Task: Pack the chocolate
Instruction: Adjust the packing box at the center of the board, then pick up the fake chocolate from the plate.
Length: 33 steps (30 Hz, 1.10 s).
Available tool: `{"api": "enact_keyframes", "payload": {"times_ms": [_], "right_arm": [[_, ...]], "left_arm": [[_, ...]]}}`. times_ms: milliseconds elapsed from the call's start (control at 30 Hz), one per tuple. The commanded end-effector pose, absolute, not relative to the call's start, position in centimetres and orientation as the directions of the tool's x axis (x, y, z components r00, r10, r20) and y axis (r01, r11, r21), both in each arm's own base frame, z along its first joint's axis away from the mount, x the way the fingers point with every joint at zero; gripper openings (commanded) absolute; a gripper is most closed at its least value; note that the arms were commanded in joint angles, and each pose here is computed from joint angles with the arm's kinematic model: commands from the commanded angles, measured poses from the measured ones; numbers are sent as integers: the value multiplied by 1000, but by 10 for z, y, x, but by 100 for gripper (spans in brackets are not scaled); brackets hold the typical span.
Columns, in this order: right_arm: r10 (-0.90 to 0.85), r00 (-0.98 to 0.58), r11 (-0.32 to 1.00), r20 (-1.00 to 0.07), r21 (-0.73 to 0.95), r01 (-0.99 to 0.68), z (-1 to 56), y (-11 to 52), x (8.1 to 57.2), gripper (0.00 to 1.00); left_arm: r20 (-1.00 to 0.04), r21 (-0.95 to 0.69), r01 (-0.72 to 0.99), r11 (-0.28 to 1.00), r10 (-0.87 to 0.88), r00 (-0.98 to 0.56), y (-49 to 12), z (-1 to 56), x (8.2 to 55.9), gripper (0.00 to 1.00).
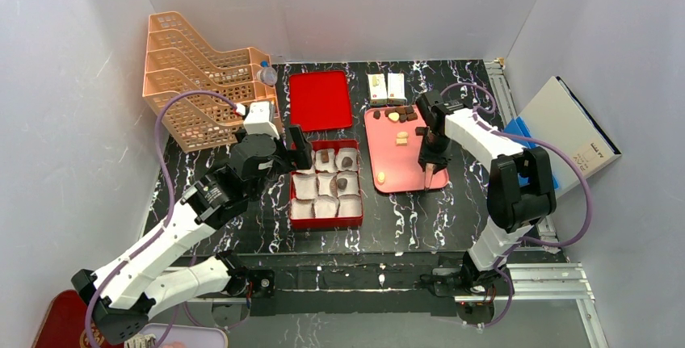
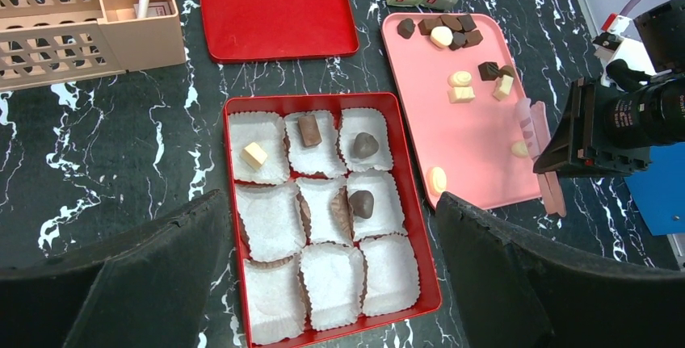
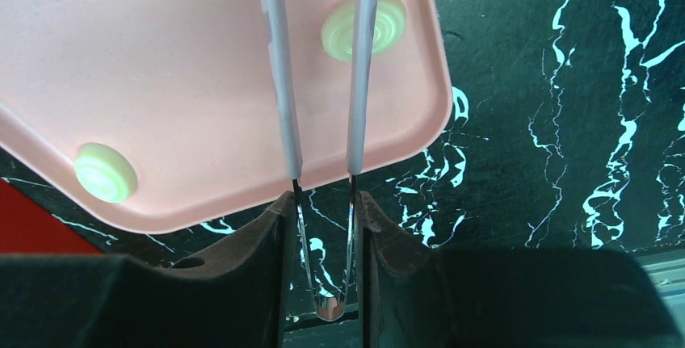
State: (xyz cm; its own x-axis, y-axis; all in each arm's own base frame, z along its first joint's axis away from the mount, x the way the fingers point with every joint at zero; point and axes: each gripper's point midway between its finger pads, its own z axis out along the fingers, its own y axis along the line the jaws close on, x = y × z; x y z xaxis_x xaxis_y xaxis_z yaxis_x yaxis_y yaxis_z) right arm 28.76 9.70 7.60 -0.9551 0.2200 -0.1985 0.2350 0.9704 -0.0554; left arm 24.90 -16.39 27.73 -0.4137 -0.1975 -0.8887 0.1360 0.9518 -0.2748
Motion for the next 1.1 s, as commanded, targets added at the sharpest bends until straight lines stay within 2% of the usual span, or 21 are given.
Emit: {"api": "enact_keyframes", "payload": {"times_ms": [0,500,1067], "right_arm": [[228,-943,972,-243,8,233,100,106,298,37],[184,-958,983,-220,33,181,94,124,301,38],[235,-945,970,-227,-8,243,80,121,334,38]], "left_arm": [[-888,-280,122,952,-208,-410,-159,277,246,99],[-886,-278,121,953,-206,-416,-166,272,253,98],[-896,-198,139,970,-122,-426,-168,264,260,98]]}}
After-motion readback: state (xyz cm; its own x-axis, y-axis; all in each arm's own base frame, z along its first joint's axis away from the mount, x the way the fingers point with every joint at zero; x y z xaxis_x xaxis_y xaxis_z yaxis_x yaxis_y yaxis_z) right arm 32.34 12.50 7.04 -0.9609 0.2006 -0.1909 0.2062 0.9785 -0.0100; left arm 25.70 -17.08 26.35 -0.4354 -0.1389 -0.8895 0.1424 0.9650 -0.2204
